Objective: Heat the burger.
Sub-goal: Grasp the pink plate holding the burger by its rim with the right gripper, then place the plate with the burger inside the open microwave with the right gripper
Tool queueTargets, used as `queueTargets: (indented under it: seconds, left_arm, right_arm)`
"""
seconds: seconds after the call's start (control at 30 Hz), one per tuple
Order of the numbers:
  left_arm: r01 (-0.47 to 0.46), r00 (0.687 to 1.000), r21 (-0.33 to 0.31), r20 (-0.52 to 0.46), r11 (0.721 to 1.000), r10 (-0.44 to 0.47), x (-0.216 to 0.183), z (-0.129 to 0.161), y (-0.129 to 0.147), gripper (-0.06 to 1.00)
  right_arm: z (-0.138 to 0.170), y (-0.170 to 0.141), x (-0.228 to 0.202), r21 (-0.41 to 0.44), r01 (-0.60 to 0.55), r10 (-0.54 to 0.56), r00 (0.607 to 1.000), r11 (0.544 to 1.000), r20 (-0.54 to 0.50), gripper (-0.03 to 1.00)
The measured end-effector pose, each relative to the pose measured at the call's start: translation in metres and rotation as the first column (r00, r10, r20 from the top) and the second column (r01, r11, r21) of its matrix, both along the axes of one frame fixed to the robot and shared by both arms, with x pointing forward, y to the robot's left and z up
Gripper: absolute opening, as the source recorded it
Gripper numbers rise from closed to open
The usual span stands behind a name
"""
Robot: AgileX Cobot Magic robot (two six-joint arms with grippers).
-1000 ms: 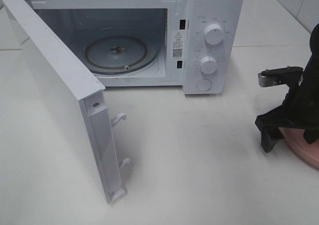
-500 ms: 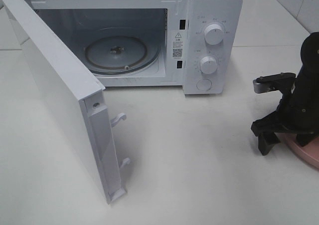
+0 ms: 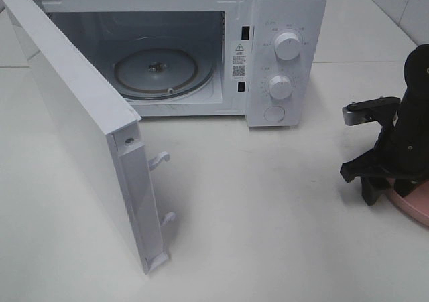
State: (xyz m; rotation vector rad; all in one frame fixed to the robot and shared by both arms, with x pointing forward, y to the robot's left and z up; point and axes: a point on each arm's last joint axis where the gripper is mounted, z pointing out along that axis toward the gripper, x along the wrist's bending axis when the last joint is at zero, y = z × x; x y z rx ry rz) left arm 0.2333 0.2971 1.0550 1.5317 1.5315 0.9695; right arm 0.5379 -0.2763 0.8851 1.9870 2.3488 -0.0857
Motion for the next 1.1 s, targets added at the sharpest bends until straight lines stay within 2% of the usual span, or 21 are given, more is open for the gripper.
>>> queueTargets:
  seconds: [0.03, 0.07, 0.13, 0.17, 0.2, 0.67, 1.1]
  left_arm:
    - [0.0, 1.0, 0.0, 0.0, 1.0, 0.0, 0.0, 0.0, 0.0, 0.97]
    - [0.0, 1.0, 0.0, 0.0, 1.0, 0.0, 0.0, 0.0, 0.0, 0.97]
    - [0.0, 1.0, 0.0, 0.0, 1.0, 0.0, 0.0, 0.0, 0.0, 0.97]
    - [0.0, 1.0, 0.0, 0.0, 1.0, 0.0, 0.0, 0.0, 0.0, 0.97]
    - [0.0, 1.0, 0.0, 0.0, 1.0, 0.0, 0.0, 0.0, 0.0, 0.97]
    - [0.0, 1.0, 0.0, 0.0, 1.0, 0.0, 0.0, 0.0, 0.0, 0.97]
    - [0.0, 1.0, 0.0, 0.0, 1.0, 0.0, 0.0, 0.0, 0.0, 0.97]
  right_arm:
    - [0.0, 0.0, 0.001, -0.002, -0.002, 0.002, 1.0, 1.0, 0.002, 0.45]
    - [0.0, 0.0, 0.001, -0.002, -0.002, 0.002, 1.0, 1.0, 0.002, 0.45]
    - [0.001, -0.002, 0.001, -0.013, -0.01, 0.01, 1.0, 1.0, 0.003, 0.2]
    - [0.001, -0.002, 0.001, -0.013, -0.01, 0.01, 1.0, 1.0, 0.003, 0.2]
    - [0.002, -0.002, 0.001, -0.012, -0.009, 0.009, 1.0, 1.0, 0.005, 0.11]
    - [0.003, -0.002, 0.001, -0.017, 0.003, -0.003, 1.0, 1.0, 0.008, 0.09]
    - [0.005, 0.013, -0.003, -0.119, -0.016, 0.017, 1.0, 0.993, 0.005, 0.04]
